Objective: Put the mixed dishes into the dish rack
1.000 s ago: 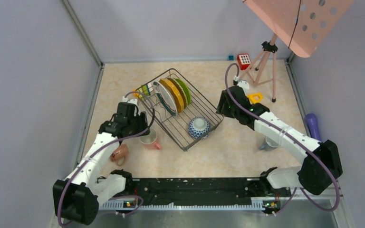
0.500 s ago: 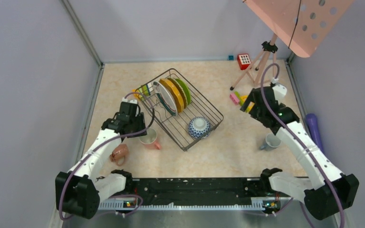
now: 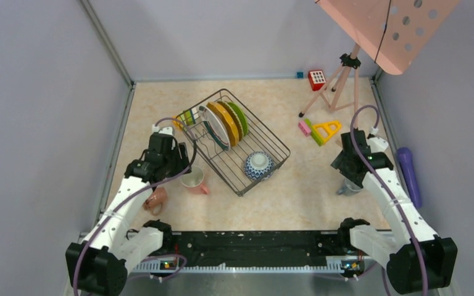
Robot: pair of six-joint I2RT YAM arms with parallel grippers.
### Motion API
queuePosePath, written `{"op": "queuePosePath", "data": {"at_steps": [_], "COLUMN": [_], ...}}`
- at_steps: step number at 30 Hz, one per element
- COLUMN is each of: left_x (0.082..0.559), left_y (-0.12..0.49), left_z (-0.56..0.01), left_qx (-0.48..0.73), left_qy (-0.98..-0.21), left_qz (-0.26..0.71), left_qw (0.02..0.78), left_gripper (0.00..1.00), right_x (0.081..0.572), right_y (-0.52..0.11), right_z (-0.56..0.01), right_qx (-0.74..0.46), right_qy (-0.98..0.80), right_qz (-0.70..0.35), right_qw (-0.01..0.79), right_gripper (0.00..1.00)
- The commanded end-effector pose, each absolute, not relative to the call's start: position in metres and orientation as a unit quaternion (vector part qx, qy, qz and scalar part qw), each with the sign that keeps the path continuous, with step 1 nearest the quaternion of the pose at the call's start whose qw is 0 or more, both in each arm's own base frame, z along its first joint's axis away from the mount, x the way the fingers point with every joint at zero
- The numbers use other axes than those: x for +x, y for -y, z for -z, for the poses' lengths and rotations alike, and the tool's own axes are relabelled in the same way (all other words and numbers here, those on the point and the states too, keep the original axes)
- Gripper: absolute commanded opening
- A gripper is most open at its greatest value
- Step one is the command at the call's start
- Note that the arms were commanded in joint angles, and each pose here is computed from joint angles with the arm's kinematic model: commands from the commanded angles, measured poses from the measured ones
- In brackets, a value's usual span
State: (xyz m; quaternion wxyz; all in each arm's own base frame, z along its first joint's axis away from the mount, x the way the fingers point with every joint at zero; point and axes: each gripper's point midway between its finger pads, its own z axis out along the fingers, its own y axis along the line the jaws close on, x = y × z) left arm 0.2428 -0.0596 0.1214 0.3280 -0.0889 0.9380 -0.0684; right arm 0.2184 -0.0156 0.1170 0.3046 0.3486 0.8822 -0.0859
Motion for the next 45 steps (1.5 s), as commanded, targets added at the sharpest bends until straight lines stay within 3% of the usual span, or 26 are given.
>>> {"op": "queuePosePath", "data": {"at_steps": [1,11,17,21,24,28,32,36,39,45], "left_x": [0.257,0.256,0.255,0.252,0.246,0.231,0.217,0.201,0.194,0.182], "left_y": [0.057,0.051,0.052,0.065,0.085,0.123,0.157,0.189,0.205,0.24], "left_z": [-0.151,-0.162,-0.169,-0.182,-0.196,-0.224,-0.259,-0.284,-0.299,-0.317], "left_qx": [-0.101,-0.108,-0.1,-0.067,-0.033,0.01,0.014,-0.011,-0.015,0.024], "left_qy": [-0.914,-0.902,-0.899,-0.893,-0.881,-0.848,-0.796,-0.738,-0.696,-0.69], "left_qz": [0.073,0.069,0.074,0.107,0.164,0.279,0.404,0.55,0.625,0.646], "left_qw": [0.386,0.412,0.421,0.432,0.442,0.452,0.451,0.39,0.354,0.325], "left_gripper": [0.67,0.68,0.68,0.7,0.71,0.71,0.7,0.68,0.66,0.65], "right_x": [0.224,0.226,0.227,0.239,0.25,0.258,0.253,0.245,0.238,0.221], "right_y": [0.017,0.011,0.008,-0.003,-0.033,-0.082,-0.117,-0.145,-0.151,-0.171], "right_z": [-0.113,-0.08,-0.088,-0.127,-0.161,-0.211,-0.24,-0.269,-0.284,-0.31], "right_qx": [0.367,0.381,0.384,0.372,0.326,0.247,0.2,0.159,0.137,0.089], "right_qy": [-0.874,-0.882,-0.879,-0.87,-0.866,-0.821,-0.78,-0.717,-0.698,-0.688], "right_qz": [0.075,0.065,0.048,-0.002,-0.106,-0.275,-0.392,-0.507,-0.531,-0.563], "right_qw": [0.309,0.27,0.28,0.322,0.364,0.434,0.446,0.451,0.46,0.45], "right_gripper": [0.7,0.5,0.0,0.0,0.0,0.0,0.0,0.0,0.0,0.0]}}
